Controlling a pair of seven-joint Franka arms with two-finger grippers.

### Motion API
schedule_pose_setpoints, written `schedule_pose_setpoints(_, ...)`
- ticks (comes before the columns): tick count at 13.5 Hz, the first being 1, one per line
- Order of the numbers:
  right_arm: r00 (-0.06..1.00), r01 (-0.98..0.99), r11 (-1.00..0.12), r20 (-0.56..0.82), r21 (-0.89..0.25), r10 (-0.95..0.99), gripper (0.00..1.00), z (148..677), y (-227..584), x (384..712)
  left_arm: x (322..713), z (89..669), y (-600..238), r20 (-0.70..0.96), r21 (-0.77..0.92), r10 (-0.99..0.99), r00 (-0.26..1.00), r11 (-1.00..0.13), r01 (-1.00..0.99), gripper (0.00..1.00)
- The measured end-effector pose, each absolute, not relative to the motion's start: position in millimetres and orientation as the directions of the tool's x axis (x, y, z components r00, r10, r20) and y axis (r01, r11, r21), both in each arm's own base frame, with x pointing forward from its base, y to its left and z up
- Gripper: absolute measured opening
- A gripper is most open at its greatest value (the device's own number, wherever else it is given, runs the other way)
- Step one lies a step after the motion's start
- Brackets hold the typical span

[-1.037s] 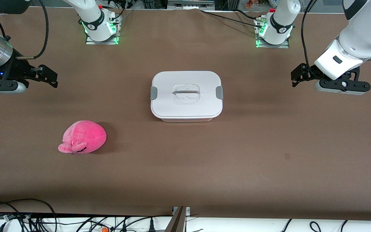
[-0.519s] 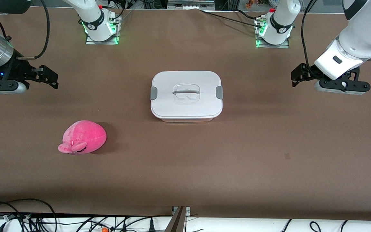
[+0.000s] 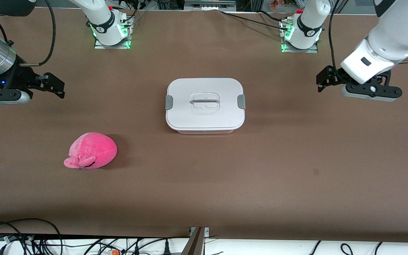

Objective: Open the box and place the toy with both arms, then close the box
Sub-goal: 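Move the left gripper over the white box lid handle, then grasp the lid handle with the left gripper while the right gripper reaches the plush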

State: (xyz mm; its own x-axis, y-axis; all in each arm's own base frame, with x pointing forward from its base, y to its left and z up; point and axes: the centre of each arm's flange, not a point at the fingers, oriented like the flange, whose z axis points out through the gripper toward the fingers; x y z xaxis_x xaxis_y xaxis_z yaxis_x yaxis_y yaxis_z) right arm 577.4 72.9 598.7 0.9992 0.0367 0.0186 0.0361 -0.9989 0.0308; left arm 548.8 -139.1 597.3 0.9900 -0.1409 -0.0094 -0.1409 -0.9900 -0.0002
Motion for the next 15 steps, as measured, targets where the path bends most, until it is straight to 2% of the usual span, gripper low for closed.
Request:
schedule_pose_setpoints(3,0.999,0.025,-0.999,0.019,0.032,0.025,1.0,596.4,67.0,579.9,554.0,604.5,-176.6,0.005,0.052,-0.191,0.982,-0.98,-0.191,1.0)
schedule_pose_setpoints(6,1.0,0.015,-0.999,0.016,0.033,0.015,1.0,594.3,61.3,581.6,551.2,594.8,-198.9,-0.05,0.071,-0.241,0.969,-0.969,-0.237,1.0)
schedule_pose_setpoints(9,1.0,0.013,-0.999,0.017,0.033,0.014,1.0,594.2,60.4,581.9,538.4,577.5,-253.5,-0.071,0.098,-0.402,0.913,-0.914,-0.395,1.0)
schedule_pose_setpoints(12,1.0,0.013,-0.999,0.016,0.034,0.013,1.0,593.8,60.3,582.1,542.2,548.5,-304.3,-0.043,0.136,-0.566,0.824,-0.82,-0.556,1.0)
schedule_pose_setpoints(15,1.0,0.013,-0.999,0.015,0.034,0.013,1.0,593.0,60.4,582.5,542.5,497.0,-357.7,-0.023,0.178,-0.759,0.651,-0.643,-0.744,1.0)
